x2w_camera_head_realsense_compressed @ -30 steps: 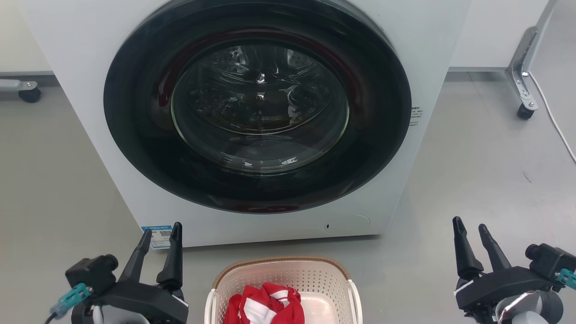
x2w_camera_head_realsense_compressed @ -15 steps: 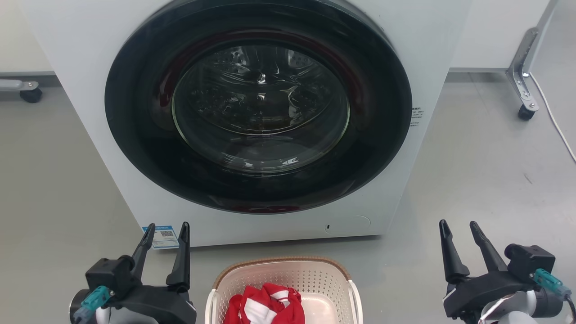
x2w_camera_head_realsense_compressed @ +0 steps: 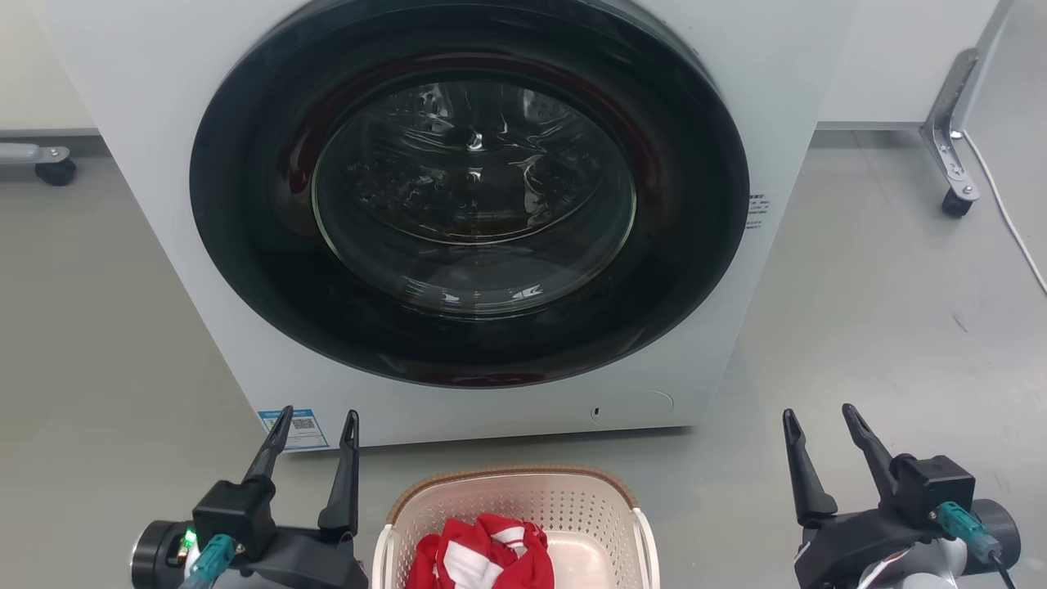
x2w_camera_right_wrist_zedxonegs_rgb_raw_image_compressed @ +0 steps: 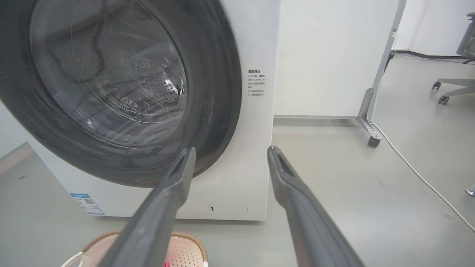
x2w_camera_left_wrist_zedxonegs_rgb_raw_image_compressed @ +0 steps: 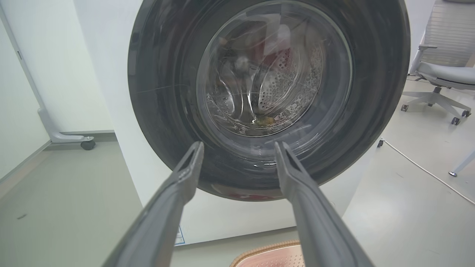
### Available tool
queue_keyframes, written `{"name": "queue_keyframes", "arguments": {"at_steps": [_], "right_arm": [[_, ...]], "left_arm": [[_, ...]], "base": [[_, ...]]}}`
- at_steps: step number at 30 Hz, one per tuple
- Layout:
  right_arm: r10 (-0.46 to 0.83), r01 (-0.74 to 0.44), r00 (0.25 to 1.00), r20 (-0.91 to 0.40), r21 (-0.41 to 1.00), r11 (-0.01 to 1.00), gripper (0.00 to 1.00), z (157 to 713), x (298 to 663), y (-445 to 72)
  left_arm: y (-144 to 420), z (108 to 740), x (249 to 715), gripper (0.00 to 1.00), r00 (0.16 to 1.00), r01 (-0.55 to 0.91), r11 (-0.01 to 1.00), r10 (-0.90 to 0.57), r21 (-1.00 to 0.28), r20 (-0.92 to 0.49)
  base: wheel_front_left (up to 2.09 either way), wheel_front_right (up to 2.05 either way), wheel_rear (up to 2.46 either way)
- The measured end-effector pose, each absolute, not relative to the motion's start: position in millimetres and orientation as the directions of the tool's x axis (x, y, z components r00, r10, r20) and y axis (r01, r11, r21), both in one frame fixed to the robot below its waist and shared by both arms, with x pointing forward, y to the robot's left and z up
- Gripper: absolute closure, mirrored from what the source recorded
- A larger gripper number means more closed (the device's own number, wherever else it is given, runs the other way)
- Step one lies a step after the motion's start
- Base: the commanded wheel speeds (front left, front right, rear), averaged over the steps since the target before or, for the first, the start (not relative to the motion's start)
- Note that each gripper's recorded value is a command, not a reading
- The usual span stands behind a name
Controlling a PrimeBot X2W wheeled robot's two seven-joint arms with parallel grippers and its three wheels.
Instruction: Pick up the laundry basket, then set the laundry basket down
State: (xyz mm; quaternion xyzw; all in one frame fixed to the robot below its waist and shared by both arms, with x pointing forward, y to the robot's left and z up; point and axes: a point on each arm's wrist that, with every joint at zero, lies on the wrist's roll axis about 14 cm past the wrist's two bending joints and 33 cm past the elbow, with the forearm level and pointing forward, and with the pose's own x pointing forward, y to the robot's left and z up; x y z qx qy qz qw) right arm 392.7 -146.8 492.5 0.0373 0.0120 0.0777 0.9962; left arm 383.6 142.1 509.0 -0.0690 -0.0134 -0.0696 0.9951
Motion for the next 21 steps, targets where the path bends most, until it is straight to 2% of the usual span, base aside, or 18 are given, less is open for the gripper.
{"name": "queue_keyframes", "arguments": {"at_steps": [6,21], "right_arm": [[0.175,-0.175,0.985,-0.004,0.013,0.985,0.00,492.6,391.4,-141.6],[0.167,-0.167,0.986,-0.015,0.010,0.986,0.00,488.9,391.4,-144.4]], "left_arm": [[140.9,509.9,383.1,0.00,0.989,0.141,0.987,-0.138,-0.070,0.054],[142.0,503.9,383.2,0.00,0.990,0.137,0.988,-0.135,-0.065,0.036]], "base": [[0.00,0.00,0.00],[0.00,0.00,0.00]]}}
